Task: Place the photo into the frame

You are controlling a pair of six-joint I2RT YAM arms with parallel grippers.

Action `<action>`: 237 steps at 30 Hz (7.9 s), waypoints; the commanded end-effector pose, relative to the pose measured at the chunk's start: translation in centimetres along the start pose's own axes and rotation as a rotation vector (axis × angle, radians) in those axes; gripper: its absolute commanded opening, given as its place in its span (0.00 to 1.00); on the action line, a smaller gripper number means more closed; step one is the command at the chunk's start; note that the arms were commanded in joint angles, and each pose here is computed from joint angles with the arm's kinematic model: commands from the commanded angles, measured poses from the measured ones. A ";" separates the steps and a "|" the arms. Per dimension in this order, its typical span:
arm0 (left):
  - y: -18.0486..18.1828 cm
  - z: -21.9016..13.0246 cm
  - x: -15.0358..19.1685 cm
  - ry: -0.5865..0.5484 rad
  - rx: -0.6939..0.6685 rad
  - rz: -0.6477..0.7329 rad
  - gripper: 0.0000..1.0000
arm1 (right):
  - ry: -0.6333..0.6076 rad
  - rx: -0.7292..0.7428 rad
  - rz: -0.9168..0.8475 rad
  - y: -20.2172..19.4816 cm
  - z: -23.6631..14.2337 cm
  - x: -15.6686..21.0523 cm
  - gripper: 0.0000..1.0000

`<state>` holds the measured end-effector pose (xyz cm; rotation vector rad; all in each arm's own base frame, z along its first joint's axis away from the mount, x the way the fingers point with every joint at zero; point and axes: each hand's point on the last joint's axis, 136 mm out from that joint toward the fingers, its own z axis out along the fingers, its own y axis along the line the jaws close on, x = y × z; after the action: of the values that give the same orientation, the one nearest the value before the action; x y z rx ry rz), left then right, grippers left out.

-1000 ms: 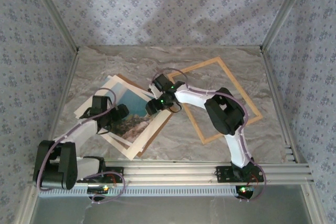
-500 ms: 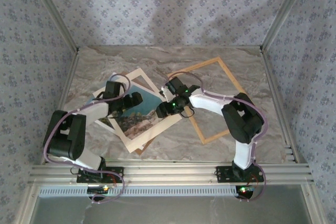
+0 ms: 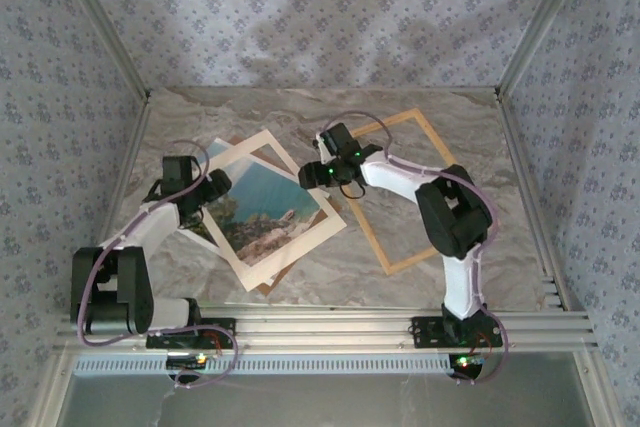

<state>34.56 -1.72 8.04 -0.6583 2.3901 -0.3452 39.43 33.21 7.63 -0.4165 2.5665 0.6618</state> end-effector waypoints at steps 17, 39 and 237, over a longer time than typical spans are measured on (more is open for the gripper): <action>0.5 3.4 4.0 0.155 0.050 -0.037 0.90 | 0.075 -0.009 0.023 0.9 7.0 -2.1 0.73; -2.8 5.1 3.0 0.153 0.149 -0.007 0.88 | 0.075 -0.223 0.141 2.8 1.0 0.6 0.60; -7.7 -9.7 5.7 -0.086 0.317 0.252 0.89 | 0.232 0.053 0.123 -14.3 -15.0 3.2 0.00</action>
<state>27.70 -9.14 15.64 -0.2861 2.2275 -0.4752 36.38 14.00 12.01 -0.2537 2.8340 0.7412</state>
